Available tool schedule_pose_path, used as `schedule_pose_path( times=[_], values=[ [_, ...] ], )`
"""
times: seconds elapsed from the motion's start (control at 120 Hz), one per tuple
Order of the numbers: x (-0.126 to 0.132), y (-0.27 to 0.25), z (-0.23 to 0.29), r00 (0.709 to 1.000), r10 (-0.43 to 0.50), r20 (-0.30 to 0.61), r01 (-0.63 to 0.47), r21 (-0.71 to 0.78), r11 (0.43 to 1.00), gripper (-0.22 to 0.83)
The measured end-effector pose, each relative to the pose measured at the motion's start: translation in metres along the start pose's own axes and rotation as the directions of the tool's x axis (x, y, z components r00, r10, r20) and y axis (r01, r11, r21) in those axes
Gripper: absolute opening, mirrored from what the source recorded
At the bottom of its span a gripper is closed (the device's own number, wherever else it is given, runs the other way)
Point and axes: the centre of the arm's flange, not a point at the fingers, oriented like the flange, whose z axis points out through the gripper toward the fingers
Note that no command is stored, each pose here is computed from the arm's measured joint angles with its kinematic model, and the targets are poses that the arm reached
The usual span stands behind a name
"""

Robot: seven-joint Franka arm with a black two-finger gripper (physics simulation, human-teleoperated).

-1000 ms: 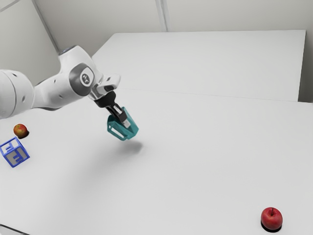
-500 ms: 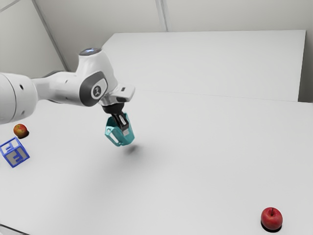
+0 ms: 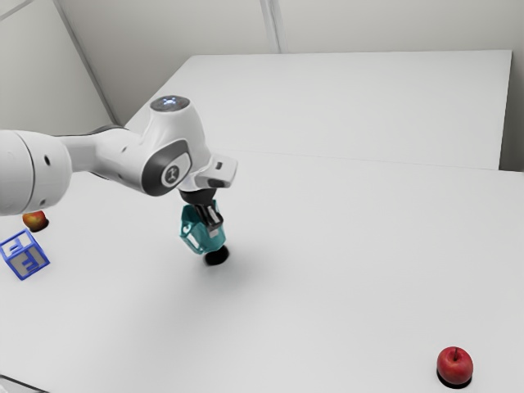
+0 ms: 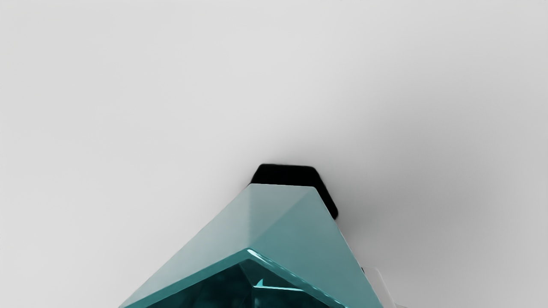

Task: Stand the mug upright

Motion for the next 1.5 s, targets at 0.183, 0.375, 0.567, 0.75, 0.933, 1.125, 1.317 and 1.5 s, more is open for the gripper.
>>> schedule_pose_path(
  times=[0.183,0.375,0.567,0.75,0.933,1.125,1.317,1.5],
  values=[
    [0.001,0.003,0.009,1.000,-0.027,0.000,0.027,0.004,1.000,-0.17],
    [0.000,0.003,0.013,0.998,-0.055,-0.008,0.055,0.008,0.998,-0.17],
    [0.004,0.001,0.018,0.997,-0.076,-0.011,0.076,0.011,0.997,-0.17],
    [0.008,0.001,0.026,0.996,-0.088,-0.004,0.088,0.013,0.996,-0.17],
    [0.011,0.004,0.027,0.996,-0.092,-0.004,0.092,0.011,0.996,-0.12],
    [0.011,0.004,0.027,0.995,-0.098,-0.008,0.098,0.008,0.995,0.03],
    [0.011,0.003,0.026,0.995,-0.100,-0.013,0.100,0.008,0.995,0.17],
    [0.016,0.007,0.019,0.995,-0.091,-0.030,0.091,0.012,0.996,0.28]
  ],
)
